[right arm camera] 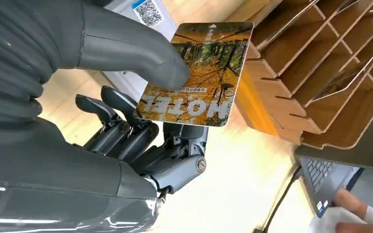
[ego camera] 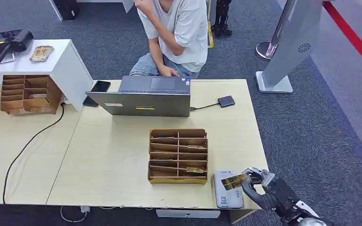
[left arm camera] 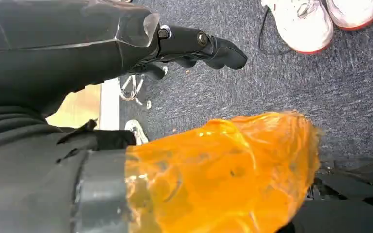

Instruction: Pass the card to the sensor for recognition and then transmit it.

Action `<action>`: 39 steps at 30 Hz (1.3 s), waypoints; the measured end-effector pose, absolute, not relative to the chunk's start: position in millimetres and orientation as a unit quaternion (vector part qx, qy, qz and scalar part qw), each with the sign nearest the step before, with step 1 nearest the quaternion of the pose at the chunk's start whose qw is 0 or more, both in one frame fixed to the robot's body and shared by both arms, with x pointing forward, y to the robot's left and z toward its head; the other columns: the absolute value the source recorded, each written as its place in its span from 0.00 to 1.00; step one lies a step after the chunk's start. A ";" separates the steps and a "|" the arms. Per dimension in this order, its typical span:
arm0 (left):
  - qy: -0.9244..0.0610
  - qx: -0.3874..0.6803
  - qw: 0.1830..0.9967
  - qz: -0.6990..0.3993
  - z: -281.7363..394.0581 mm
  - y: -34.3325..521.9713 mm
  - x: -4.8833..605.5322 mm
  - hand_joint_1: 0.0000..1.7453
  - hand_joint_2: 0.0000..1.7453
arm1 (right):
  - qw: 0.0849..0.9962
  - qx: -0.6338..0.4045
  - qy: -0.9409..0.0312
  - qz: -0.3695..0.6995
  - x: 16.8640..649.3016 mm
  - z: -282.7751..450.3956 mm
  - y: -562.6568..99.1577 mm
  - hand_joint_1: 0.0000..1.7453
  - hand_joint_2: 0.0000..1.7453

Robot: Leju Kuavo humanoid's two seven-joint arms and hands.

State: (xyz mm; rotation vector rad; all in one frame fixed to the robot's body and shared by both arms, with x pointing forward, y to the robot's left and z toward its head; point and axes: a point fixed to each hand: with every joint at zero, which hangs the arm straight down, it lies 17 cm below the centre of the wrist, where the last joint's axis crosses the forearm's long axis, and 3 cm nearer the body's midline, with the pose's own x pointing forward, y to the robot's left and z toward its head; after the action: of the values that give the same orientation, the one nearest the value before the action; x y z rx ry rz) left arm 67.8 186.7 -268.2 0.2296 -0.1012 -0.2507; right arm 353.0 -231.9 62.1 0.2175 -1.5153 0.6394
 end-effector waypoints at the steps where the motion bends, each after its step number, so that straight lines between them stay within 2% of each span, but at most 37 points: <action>1: -0.050 0.114 0.984 -0.125 -268.2 186.7 67.8 0.00 0.00 | 0.676 0.096 -0.672 0.286 352.7 61.2 -232.7 1.00 1.00; 39: -0.055 0.114 0.982 -0.137 -268.0 186.5 69.6 0.00 0.00 | 0.682 0.080 -0.628 0.366 349.1 26.2 -217.2 1.00 1.00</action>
State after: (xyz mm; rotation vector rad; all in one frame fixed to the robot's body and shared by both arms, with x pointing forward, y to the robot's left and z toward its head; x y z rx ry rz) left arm 69.6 186.5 -268.0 0.2303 -0.1101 -0.2761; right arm 349.1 -217.2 26.2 0.1789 -1.4098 0.8213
